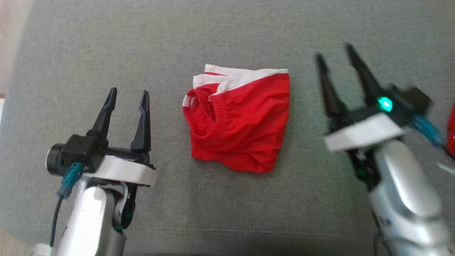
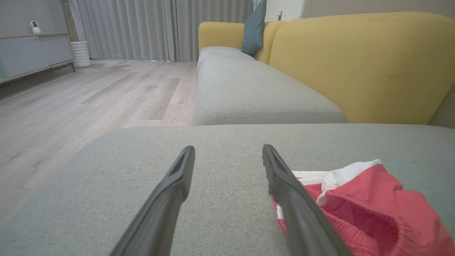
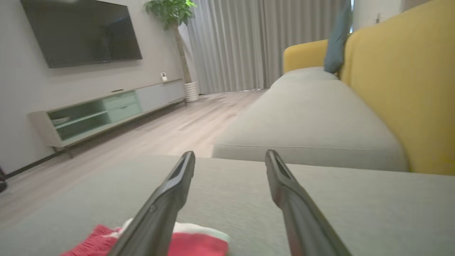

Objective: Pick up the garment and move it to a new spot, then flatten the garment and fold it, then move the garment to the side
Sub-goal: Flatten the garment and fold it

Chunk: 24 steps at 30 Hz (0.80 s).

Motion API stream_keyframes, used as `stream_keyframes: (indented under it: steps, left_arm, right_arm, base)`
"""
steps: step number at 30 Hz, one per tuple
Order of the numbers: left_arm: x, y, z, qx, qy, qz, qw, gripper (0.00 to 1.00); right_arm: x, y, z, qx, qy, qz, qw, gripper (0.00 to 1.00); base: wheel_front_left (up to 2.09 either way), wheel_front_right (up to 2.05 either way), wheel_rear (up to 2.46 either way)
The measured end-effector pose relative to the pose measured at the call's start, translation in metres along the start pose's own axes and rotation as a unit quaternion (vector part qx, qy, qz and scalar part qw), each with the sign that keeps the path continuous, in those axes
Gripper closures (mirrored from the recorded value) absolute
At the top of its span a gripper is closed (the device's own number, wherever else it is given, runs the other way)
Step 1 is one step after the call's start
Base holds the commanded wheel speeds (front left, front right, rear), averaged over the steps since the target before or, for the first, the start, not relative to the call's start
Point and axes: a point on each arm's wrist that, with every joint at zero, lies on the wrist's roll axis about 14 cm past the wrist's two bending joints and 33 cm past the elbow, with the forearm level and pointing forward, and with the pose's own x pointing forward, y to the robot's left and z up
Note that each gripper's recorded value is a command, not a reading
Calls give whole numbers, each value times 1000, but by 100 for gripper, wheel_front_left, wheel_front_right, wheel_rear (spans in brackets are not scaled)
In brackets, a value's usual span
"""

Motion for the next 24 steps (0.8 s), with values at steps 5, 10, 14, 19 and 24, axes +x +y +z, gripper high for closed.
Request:
stream_keyframes:
  steps: [5,10,14,19,24]
  left_arm:
    - [-3,2,-3,1,5,3,1000,0]
    - [-9,-1,-6,0,11,1,1000,0]
    - [-13,2,-1,-1,6,7,1000,0]
    - [-28,3,1,3,8,9,1000,0]
    - [-43,2,1,6,12,8,1000,0]
  right_arm:
    - [-51,-52,1,-28,10,-96,995,0]
    - [-86,-65,9,-36,14,-142,989,0]
    - [-98,-59,21,-37,4,-150,988,0]
    - [-118,-54,23,-33,10,-160,986,0]
    - [-137,-47,25,-27,13,-168,985,0]
  base:
    - [0,0,0]
    - [0,0,0]
    - [0,0,0]
    - [0,0,0]
    - [0,0,0]
